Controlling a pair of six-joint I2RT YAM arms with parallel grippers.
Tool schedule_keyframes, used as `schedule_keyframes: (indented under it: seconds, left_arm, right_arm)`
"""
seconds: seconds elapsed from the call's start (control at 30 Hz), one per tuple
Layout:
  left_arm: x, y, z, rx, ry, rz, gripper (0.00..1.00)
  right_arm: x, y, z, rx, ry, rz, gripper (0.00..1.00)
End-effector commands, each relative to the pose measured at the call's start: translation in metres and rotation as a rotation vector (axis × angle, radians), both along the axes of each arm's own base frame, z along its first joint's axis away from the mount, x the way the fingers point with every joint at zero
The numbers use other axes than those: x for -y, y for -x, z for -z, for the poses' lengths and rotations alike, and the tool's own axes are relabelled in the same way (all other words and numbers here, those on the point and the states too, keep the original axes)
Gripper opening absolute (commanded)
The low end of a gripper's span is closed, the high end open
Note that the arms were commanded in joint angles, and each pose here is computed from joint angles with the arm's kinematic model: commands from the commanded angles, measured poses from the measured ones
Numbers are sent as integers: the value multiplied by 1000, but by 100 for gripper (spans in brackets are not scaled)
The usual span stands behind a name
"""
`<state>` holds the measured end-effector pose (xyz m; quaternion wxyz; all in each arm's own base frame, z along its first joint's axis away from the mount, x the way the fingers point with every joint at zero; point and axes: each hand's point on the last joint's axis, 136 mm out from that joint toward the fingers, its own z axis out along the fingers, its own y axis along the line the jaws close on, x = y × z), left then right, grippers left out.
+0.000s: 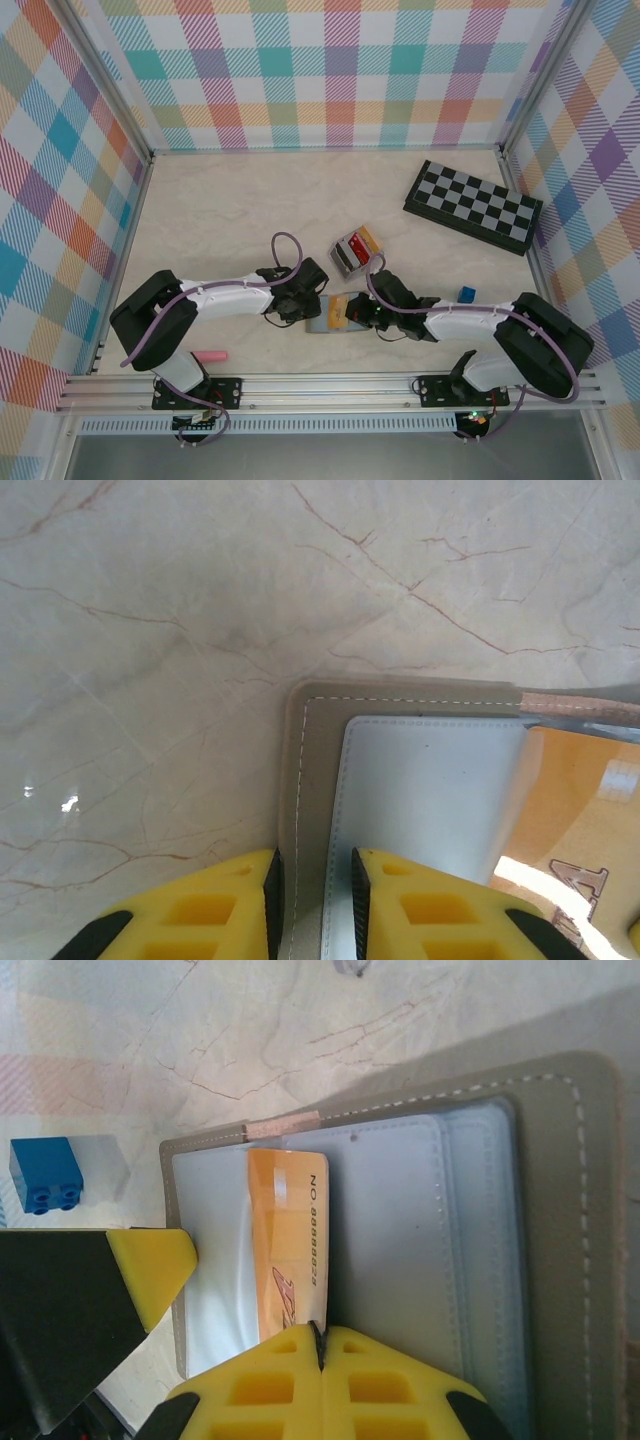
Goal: Put the credit cards into the card holder
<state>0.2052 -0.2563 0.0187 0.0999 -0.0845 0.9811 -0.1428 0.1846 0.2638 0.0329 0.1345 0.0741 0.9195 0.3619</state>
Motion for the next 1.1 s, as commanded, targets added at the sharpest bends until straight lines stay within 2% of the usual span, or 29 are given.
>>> schedule_keyframes:
  seconds: [0.0,0.2,0.43,0.63,1.07]
  left_arm:
    - [-9,10,17,-53,-44,5,25]
    - [-10,11,20,-59,-47,8,25]
    - [-8,10,20,-59,-45,6,25]
    - [-9,11,21,-63,-49,6,25]
    - [-10,10,19,-55,-50,1,25]
  right_arm:
    - [24,2,11,8,118,-6,0]
    - [31,3,6,33,111,-13,0]
    - [7,3,9,1,3,-48,0]
    - [6,2,12,-10,16,-47,0]
    - [-1,16,18,-52,8,-145,0]
